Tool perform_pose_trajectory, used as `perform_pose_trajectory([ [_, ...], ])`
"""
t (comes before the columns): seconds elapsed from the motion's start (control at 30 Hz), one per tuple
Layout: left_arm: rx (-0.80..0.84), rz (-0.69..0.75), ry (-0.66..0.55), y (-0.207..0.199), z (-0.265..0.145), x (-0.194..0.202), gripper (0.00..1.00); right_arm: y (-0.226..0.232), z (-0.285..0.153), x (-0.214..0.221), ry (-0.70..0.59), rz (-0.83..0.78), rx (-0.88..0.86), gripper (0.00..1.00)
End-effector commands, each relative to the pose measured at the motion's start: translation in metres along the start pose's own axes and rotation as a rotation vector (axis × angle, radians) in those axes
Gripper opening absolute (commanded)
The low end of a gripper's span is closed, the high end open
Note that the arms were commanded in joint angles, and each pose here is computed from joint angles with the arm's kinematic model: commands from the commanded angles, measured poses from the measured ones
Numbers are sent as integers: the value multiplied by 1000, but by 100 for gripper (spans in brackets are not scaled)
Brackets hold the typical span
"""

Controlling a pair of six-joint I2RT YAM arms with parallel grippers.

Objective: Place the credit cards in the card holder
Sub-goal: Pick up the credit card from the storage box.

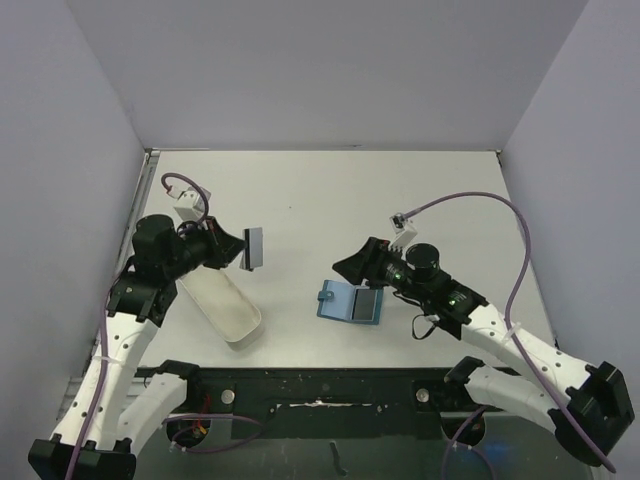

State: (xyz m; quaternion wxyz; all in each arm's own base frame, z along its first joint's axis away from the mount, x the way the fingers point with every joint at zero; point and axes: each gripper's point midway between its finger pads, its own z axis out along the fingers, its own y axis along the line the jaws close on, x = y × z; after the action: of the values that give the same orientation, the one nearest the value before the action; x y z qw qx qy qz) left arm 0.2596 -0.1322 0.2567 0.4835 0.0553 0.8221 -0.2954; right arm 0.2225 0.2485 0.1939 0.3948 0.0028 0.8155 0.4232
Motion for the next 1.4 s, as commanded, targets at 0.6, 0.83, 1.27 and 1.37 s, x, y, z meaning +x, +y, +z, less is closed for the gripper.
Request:
perform_pose_trajectory([
  [0.6, 466, -367, -159, -68, 17, -11, 0, 119, 62, -42, -92, 174, -448, 81],
  [0.83, 465, -410, -110, -85, 57, 20, 0, 71, 50, -37, -136, 175, -255, 76],
  [1.27, 531, -335, -20, -118, 76, 40, 0, 29, 8, -17, -89, 40, -92, 74],
  [1.37, 598, -330, 8, -131, 61, 42, 0, 34, 4, -12, -67, 32, -125, 69],
])
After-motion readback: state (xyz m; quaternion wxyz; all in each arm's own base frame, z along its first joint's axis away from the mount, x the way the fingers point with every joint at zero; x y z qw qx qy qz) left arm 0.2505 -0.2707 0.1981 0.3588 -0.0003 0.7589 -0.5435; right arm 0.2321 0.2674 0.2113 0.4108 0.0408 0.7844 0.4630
